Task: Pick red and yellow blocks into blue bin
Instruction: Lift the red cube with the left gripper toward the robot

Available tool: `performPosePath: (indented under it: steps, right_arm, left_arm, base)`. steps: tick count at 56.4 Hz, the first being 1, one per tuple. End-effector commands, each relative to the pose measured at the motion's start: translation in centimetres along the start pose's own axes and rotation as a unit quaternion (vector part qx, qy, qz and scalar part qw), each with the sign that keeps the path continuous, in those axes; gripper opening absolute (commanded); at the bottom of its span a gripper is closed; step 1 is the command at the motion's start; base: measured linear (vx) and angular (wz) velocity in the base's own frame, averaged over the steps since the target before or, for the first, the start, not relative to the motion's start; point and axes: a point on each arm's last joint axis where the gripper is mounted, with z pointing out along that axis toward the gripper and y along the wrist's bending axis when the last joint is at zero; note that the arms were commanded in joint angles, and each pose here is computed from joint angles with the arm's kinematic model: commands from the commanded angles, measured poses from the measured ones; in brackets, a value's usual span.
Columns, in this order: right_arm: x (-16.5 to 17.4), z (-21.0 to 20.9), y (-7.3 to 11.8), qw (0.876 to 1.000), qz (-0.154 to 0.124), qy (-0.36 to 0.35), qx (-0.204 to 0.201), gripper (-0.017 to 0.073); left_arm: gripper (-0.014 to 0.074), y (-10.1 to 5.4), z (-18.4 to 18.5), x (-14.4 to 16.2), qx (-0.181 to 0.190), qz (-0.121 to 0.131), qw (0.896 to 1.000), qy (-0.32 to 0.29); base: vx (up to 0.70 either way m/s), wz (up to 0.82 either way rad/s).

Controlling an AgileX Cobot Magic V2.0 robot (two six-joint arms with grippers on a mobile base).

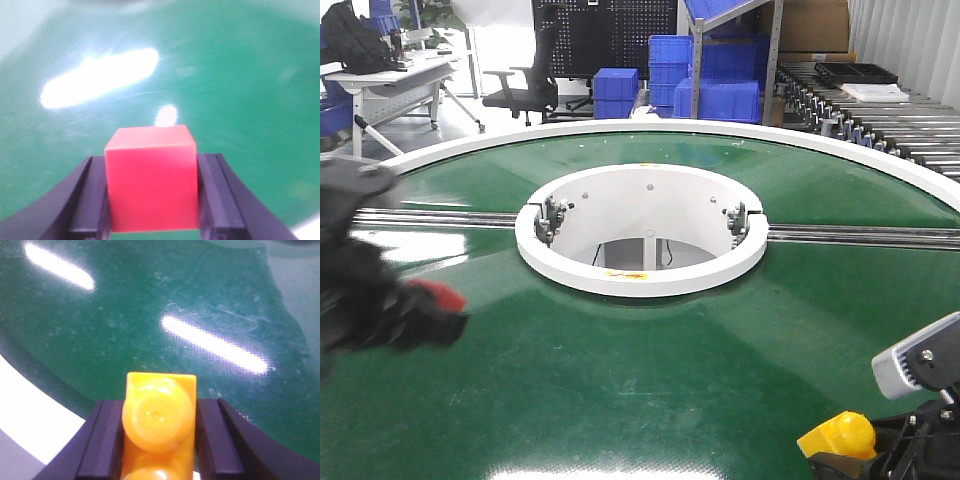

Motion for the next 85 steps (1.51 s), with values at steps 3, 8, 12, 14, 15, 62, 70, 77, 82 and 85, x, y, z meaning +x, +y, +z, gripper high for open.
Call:
performPosePath:
  steps: [3, 8, 12, 14, 15, 62, 70, 77, 82, 85]
  right_arm:
    - [-1.3, -0.9, -0.1, 0.999, -0.004, -0.049, 0.014, 0.0256]
    - [-1.3, -0.9, -0.1, 0.999, -0.004, -0.049, 0.014, 0.0256]
    - [-1.3, -0.9, -0.1, 0.999, -0.004, -0.049, 0.014, 0.0256]
    - [-1.3, -0.9, -0.1, 0.999, -0.004, -0.049, 0.014, 0.0256]
    - [-1.3, -0.9, -0.1, 0.999, -0.004, -0.049, 0.014, 0.0256]
    - [-1.3, -0.9, -0.1, 0.999, -0.004, -0.049, 0.014, 0.0256]
    - [-1.3, -0.9, -0.1, 0.999, -0.004, -0.049, 0.014, 0.0256]
    - [-1.3, -0.9, -0.1, 0.999, -0.004, -0.049, 0.014, 0.0256]
    - [-1.3, -0.9, -0.1, 0.999, -0.004, -0.049, 0.014, 0.0256]
    - [-1.3, -0.9, -0.1, 0.999, -0.004, -0.049, 0.014, 0.0256]
  left_arm:
    - [0.0198, -0.9, -4.9, 2.2, -0.001, 0.015, 0.995, -0.095]
    - [0.0198, -1.3, -7.4, 5.0, -0.004, 0.027, 0.992, -0.121]
    - [0.0198, -1.6, -9.3, 7.5, -0.006, 0.030, 0.989, -0.146]
    - [0.0198, -1.7, -10.1, 8.7, -0.008, 0.030, 0.987, -0.160]
    - [0.0198, -1.8, -10.4, 9.2, -0.009, 0.031, 0.985, -0.167]
    - [0.0219, -2.3, -12.9, 19.0, -0.029, 0.020, 0.956, -0.290]
    - [0.0269, -2.3, -12.9, 19.0, -0.029, 0.020, 0.957, -0.289]
    - [0.0286, -2.3, -12.9, 19.0, -0.029, 0.020, 0.956, -0.290]
    - [0.0286, -2.3, -12.9, 19.0, -0.028, 0.019, 0.956, -0.290]
    - [0.0286, -2.3, -12.9, 19.0, -0.028, 0.019, 0.956, -0.290]
  base:
    - [0.00, 0.00]
    - [0.00, 0.00]
    - [0.00, 0.00]
    - [0.00, 0.00]
    - [0.00, 0.00]
    - [0.00, 0.00]
    - [0.00, 0.00]
    - [0.00, 0.00]
    - [0.00, 0.00]
    - [0.00, 0.00]
